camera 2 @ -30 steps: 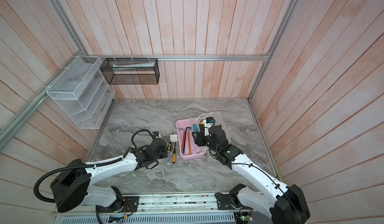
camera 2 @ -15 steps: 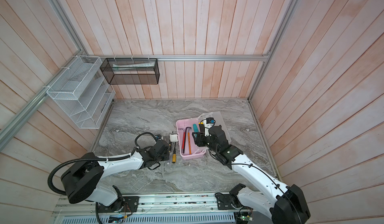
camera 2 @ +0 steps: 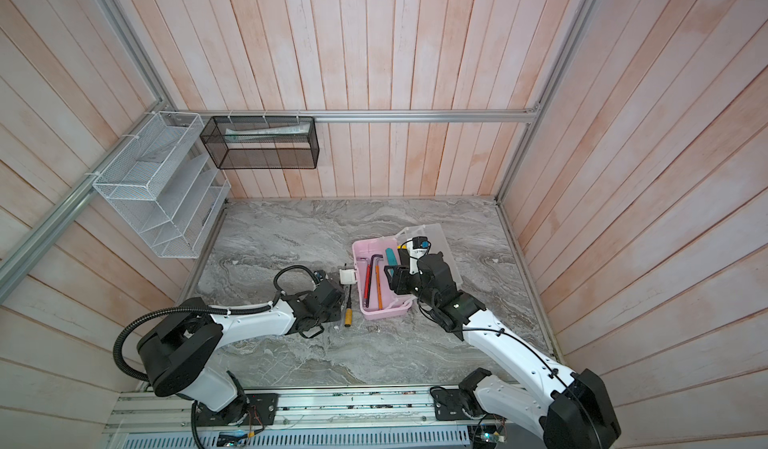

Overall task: Pack the tool kit
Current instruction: 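Move the left gripper over the clear-handled screwdriver and lower onto it, then close the left gripper on the clear-handled screwdriver's handle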

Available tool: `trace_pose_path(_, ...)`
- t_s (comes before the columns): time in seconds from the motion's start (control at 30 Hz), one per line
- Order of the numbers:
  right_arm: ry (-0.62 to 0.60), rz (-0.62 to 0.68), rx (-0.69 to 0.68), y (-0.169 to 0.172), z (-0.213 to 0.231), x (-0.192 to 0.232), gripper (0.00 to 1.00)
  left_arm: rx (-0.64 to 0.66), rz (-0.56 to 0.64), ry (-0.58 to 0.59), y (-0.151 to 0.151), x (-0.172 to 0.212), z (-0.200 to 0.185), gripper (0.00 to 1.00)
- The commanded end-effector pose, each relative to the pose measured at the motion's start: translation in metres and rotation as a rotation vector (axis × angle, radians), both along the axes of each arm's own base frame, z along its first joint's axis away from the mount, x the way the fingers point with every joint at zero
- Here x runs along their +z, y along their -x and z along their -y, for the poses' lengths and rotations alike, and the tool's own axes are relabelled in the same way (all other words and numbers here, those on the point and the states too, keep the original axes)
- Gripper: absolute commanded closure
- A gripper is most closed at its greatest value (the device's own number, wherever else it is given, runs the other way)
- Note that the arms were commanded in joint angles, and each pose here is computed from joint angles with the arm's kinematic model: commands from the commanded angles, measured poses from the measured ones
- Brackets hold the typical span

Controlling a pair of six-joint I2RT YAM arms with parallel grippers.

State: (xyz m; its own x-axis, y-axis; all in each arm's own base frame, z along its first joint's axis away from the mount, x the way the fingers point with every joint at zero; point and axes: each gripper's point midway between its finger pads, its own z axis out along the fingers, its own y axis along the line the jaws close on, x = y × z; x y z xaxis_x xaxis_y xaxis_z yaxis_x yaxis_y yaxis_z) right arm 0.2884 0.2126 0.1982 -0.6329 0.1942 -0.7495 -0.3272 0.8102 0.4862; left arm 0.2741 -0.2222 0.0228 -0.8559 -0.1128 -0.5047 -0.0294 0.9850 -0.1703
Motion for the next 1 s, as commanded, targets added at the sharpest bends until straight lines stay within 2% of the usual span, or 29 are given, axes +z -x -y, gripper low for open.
trace_pose_path(0.0,-0.012,0.005,0.005,0.001,-0.002,-0.002,0.44,0.039,-0.013,-0.06,-0.002,-0.005,-0.01,0.68)
trace_pose_path(0.3,-0.013,-0.01,0.003,-0.002,-0.003,-0.01,0.44,0.07,-0.049,-0.138,0.003,-0.019,-0.024,0.7)
trace_pose_path(0.97,-0.015,-0.034,0.001,-0.006,-0.005,-0.019,0.44,0.088,-0.076,-0.143,0.008,-0.03,-0.028,0.84)
